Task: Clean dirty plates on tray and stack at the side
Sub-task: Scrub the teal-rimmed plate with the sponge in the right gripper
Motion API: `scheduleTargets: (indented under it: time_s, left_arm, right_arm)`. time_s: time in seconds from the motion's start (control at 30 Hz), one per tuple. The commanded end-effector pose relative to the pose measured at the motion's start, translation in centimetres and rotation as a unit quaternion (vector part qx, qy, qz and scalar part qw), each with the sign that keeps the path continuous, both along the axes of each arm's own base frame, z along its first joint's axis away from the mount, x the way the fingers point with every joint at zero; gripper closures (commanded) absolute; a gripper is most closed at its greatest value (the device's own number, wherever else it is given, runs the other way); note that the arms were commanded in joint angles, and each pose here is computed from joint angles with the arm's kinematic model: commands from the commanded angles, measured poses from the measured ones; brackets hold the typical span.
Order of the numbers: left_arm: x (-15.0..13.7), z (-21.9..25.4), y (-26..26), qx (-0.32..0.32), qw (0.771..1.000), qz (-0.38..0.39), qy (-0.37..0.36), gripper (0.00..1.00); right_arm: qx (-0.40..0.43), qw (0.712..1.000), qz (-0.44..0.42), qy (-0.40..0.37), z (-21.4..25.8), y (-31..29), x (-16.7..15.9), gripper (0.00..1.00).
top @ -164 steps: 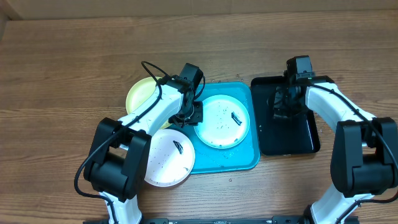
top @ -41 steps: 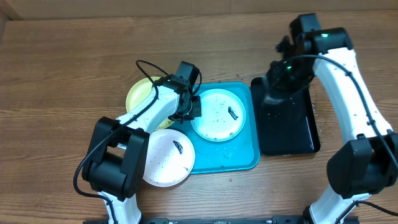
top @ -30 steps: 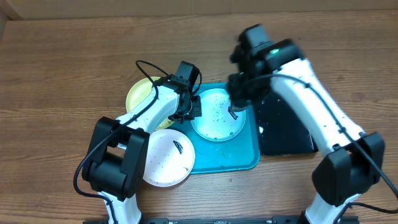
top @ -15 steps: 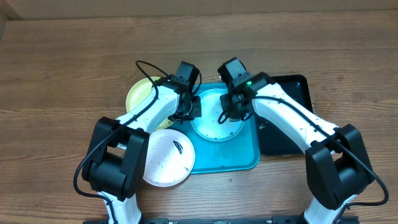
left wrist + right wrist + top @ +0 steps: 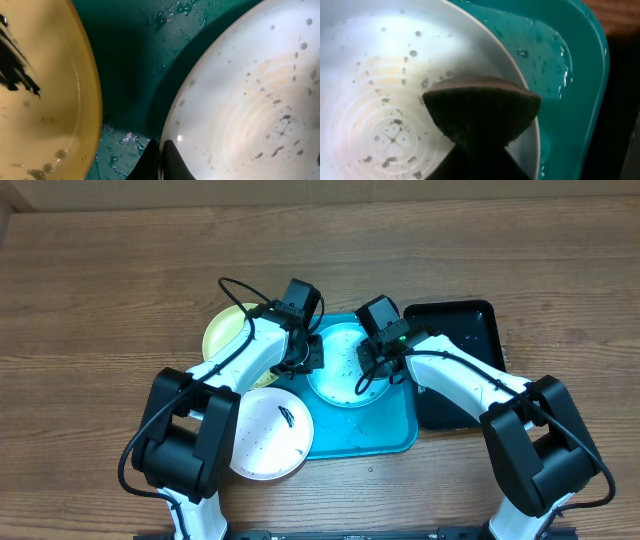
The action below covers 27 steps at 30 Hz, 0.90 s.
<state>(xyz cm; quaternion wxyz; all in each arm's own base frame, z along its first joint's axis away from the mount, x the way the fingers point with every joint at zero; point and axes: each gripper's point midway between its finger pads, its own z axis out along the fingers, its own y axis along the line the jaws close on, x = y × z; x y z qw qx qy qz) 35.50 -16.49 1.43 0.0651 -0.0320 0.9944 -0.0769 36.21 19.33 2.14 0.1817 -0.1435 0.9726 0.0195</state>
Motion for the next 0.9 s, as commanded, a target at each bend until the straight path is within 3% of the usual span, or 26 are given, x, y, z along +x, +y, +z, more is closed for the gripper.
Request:
scheduleTargets:
  time_s: [0.0, 0.13, 0.23, 0.57, 0.87]
  left_arm:
    - [-0.3, -0.7, 0.6, 0.010, 1.000, 0.008, 0.009, 0.96]
    - [-0.3, -0.7, 0.6, 0.010, 1.000, 0.008, 0.010, 0.95]
    - [-0.3, -0.7, 0.6, 0.010, 1.000, 0.008, 0.010, 0.95]
    - [-0.7, -0.7, 0.5, 0.010, 1.000, 0.004, 0.016, 0.96]
    - [-0.8, -0.7, 0.6, 0.011, 1.000, 0.003, 0.019, 0.96]
  right_arm:
    - [-0.007, 1.000, -0.006, -0.010, 0.3, -0.5, 0.4, 0.80]
    - [-0.007, 1.000, -0.006, -0.010, 0.3, -0.5, 0.4, 0.80]
    - [-0.007, 1.000, -0.006, -0.010, 0.3, -0.5, 0.4, 0.96]
    - [-0.007, 1.000, -0.015, -0.006, -0.6, -0.8, 0.7, 0.96]
    - [0.026, 0.995, -0.021, 0.093, -5.8, -1.4, -1.2, 0.96]
